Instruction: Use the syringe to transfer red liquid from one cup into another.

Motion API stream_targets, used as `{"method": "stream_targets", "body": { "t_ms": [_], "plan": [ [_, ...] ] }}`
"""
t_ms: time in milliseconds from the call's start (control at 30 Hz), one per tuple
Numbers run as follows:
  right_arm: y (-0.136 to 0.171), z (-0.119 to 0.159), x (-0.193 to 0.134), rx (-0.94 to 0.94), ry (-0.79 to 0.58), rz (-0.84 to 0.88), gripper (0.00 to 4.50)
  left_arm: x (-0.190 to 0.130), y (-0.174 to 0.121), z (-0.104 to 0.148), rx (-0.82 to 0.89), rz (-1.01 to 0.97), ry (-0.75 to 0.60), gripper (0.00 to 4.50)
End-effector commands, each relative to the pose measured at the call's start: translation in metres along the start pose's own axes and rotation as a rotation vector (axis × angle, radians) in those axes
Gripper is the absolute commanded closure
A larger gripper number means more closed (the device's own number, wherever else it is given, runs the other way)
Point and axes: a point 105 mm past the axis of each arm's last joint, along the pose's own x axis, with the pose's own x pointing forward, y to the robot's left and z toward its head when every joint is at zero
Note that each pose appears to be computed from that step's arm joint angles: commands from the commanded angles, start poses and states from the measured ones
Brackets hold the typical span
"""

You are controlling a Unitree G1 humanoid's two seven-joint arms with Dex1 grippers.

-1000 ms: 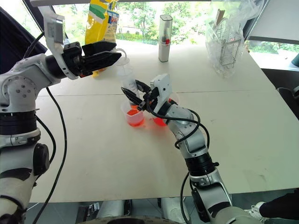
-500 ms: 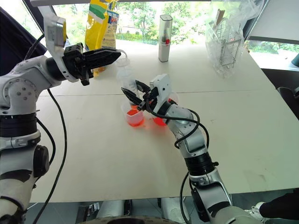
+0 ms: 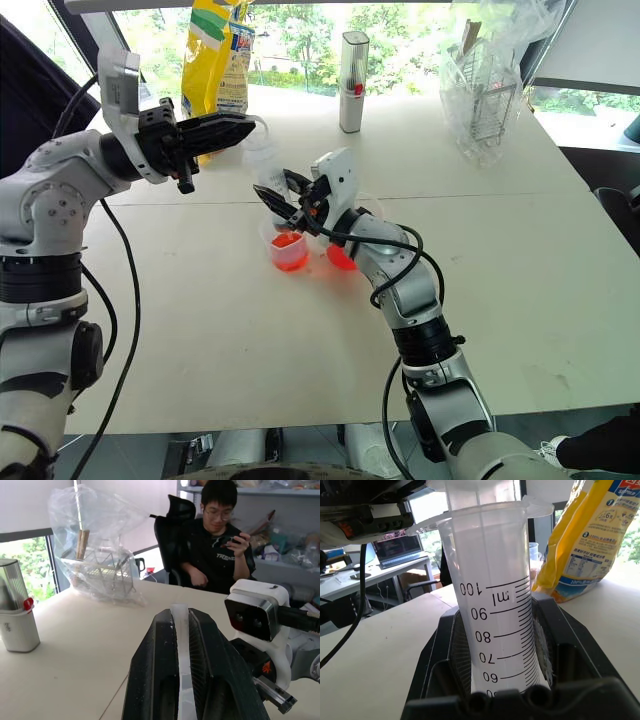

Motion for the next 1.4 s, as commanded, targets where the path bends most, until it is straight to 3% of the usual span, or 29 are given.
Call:
{"method": "stream_targets", "body": {
  "t_ms": [33, 333, 433, 567, 633, 667, 900, 1100, 1233, 1300, 1400],
  "plan": [
    [0.002, 0.084, -0.002, -0.104, -0.270, 0.007, 3.15, 0.006, -0.007, -0.035, -0.074, -0.049, 0.112, 4.41],
    [0.002, 0.085, -0.003, -0.082, -0.260, 0.009, 3.15, 0.007, -0.007, -0.034, -0.079, -0.047, 0.105, 4.41],
    [0.004, 0.079, -0.001, -0.069, -0.241, 0.016, 3.15, 0.008, -0.001, -0.025, -0.094, -0.015, 0.072, 3.34],
    [0.004, 0.070, 0.000, -0.038, -0.219, 0.014, 3.15, 0.007, 0.012, -0.014, -0.126, 0.046, 0.011, 1.25],
    [0.006, 0.066, 0.001, -0.022, -0.210, 0.022, 3.15, 0.006, 0.017, -0.010, -0.135, 0.074, -0.010, 0.33],
    [0.007, 0.064, 0.001, -0.014, -0.204, 0.025, 3.15, 0.004, 0.019, -0.008, -0.133, 0.087, -0.019, 0.09],
    [0.004, 0.060, 0.001, 0.016, -0.188, 0.010, 3.15, -0.021, 0.023, -0.004, -0.087, 0.140, -0.007, 0.09],
    [-0.018, 0.091, -0.006, 0.009, -0.208, -0.049, 3.15, -0.035, 0.009, -0.033, -0.051, 0.116, 0.116, 0.09],
    [-0.058, 0.128, -0.017, 0.017, -0.194, -0.184, 3.15, -0.032, -0.001, -0.044, -0.043, 0.088, 0.129, 0.09],
    [-0.086, 0.137, -0.028, -0.018, -0.109, -0.288, 3.15, -0.028, -0.007, -0.047, -0.035, 0.060, 0.128, 0.09],
    [-0.127, 0.127, -0.054, -0.033, 0.088, -0.436, 3.15, -0.022, -0.011, -0.053, -0.023, 0.049, 0.134, 0.09]
  ]
}}
